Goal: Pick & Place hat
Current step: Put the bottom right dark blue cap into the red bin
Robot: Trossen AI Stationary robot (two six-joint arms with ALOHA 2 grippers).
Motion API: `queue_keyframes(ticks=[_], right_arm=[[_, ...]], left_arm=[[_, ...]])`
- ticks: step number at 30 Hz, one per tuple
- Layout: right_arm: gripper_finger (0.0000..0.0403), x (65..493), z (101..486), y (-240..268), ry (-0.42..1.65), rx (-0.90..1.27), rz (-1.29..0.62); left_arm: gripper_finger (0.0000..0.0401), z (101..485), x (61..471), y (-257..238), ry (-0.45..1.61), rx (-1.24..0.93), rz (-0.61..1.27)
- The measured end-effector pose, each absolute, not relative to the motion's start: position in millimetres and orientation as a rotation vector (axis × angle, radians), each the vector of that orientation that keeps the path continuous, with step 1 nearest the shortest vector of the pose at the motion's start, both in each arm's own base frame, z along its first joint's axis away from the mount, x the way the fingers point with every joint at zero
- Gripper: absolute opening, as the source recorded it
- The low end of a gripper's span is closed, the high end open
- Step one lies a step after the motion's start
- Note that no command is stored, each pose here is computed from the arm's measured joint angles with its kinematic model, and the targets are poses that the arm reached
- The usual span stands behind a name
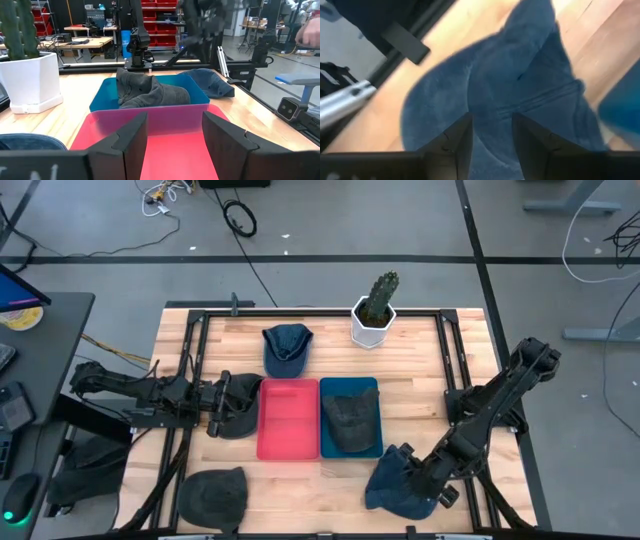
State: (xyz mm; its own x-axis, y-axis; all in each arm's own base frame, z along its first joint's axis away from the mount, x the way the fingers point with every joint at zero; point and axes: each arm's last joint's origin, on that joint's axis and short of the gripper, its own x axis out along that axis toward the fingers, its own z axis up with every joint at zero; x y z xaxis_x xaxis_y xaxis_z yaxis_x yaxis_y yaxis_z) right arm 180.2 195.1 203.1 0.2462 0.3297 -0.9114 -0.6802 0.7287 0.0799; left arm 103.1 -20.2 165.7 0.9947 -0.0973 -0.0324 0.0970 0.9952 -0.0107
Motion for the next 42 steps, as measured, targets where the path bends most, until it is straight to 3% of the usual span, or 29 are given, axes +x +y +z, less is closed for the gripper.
queue_keyframes(ticks=[9,12,15,19,30,37,42], right_arm=[[0.013,169,165,184,1.136,-0.362,0.732],[0.0094,169,165,184,1.141,-0.352,0.739],[0.0025,169,165,184,1.148,-0.339,0.772],[0.001,172,170,186,1.145,-0.301,0.749],[0.0002,202,250,207,0.866,-0.471,0.652],[0.0001,229,293,192,0.667,-0.629,0.247],[0.0,252,310,170,0.622,-0.629,0.147]], left_arm=[[0.0193,166,103,-20,0.033,-0.009,-0.097],[0.0193,166,103,-20,0.033,-0.009,-0.097],[0.0193,166,103,-20,0.028,-0.017,-0.097],[0.0193,167,103,-20,0.024,-0.043,-0.097],[0.0193,176,103,-20,-0.068,-0.059,-0.099],[0.0193,186,102,-20,-0.166,-0.145,-0.107],[0.0193,204,97,-19,-0.358,-0.223,-0.126]])
